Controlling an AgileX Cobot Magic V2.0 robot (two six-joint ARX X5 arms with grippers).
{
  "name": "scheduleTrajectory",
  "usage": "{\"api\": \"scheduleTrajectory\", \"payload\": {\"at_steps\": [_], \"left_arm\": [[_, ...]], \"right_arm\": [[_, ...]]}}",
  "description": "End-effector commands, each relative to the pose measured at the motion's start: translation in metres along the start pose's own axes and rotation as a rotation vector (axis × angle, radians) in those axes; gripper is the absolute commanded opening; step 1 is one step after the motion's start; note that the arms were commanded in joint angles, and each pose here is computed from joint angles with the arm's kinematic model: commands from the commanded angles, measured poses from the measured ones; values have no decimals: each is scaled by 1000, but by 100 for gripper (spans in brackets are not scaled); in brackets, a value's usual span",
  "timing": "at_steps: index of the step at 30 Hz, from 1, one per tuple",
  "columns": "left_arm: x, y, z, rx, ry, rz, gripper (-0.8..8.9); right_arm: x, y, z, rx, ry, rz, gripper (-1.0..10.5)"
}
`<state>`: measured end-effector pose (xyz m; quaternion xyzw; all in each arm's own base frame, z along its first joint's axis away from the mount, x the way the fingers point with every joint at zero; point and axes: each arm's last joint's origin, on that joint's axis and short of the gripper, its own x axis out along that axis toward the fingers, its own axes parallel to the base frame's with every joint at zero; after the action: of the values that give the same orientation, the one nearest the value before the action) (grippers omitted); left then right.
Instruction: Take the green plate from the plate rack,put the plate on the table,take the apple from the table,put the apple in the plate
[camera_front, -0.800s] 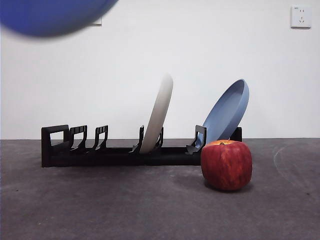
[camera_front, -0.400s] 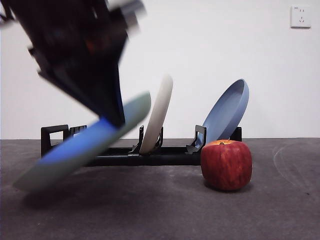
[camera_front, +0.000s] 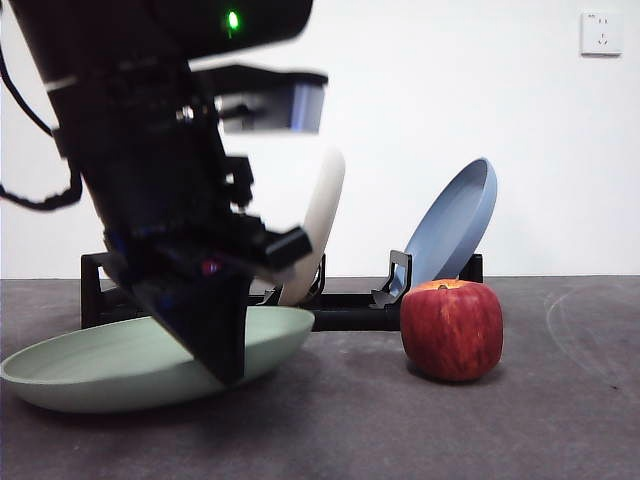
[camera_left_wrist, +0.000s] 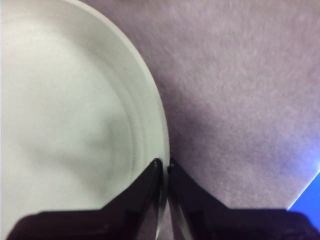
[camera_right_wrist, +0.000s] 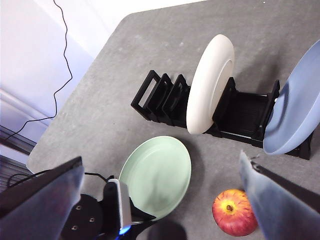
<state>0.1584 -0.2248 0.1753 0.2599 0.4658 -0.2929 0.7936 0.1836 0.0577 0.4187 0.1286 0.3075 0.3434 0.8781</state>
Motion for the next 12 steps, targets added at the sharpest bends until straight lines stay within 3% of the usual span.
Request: {"api": "scheduleTrajectory", "payload": {"at_steps": [1, 5, 9, 12], "left_arm": [[8, 0, -5, -44, 53, -70, -9], [7, -1, -3, -85, 37, -107, 31], [8, 2, -3, -122, 39, -119, 252], [7, 3, -2, -129, 25, -119, 284]], "right_arm": [[-1, 1, 1, -12, -4, 2, 531], [-1, 1, 1, -12, -4, 2, 531], [-1, 1, 1, -12, -4, 2, 531], [-1, 1, 1, -12, -4, 2, 531]]}}
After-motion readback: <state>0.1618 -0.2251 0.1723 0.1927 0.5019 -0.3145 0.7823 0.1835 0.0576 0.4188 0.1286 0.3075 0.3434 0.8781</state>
